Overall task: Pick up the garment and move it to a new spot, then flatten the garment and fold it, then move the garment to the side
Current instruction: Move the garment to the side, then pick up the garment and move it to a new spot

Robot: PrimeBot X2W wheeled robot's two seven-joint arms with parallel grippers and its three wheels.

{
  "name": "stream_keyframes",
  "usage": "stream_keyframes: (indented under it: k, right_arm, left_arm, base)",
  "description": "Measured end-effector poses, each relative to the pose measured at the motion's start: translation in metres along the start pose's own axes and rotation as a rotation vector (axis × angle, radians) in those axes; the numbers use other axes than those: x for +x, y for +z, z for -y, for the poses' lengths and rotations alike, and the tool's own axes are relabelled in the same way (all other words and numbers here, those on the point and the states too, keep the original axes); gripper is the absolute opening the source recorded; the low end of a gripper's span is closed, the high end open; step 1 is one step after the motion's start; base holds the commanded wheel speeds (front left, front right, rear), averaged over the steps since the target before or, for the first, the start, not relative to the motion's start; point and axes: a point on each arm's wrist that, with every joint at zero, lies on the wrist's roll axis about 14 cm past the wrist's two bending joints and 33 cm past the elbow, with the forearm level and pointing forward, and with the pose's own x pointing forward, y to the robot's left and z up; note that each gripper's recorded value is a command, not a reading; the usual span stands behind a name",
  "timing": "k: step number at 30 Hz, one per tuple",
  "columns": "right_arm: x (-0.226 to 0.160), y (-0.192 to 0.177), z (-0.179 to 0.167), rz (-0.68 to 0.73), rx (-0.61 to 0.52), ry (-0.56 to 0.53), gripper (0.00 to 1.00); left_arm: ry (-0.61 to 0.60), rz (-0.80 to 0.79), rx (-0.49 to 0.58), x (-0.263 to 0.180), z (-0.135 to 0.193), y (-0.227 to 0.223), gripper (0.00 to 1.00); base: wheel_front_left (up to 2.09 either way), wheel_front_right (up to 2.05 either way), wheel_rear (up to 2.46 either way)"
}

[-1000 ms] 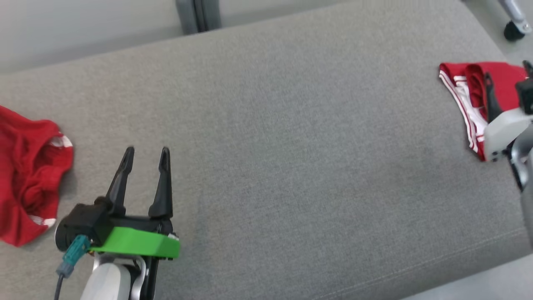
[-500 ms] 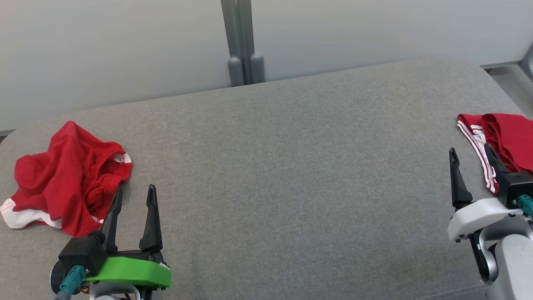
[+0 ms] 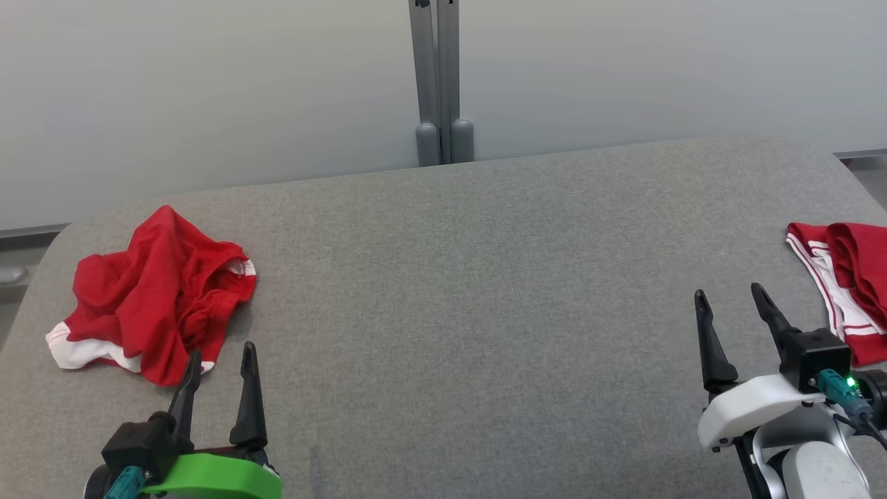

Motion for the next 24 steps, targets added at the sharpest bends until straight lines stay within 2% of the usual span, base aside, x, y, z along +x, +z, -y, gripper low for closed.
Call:
stream_keyframes:
  k: [11, 24]
  right_arm:
    - [0.001, -0.005, -0.009, -0.018, -0.019, 0.028, 1.0]
    - [0.013, -0.014, -0.044, -0.031, -0.016, 0.132, 1.0]
  left_arm:
    - [0.02, 0.001, 0.0, -0.005, -0.006, 0.0, 1.0]
    - [0.111, 0.023, 0.016, -0.025, -0.034, 0.008, 1.0]
  base:
    - [0.0, 0.0, 0.0]
    - [0.0, 0.0, 0.0]
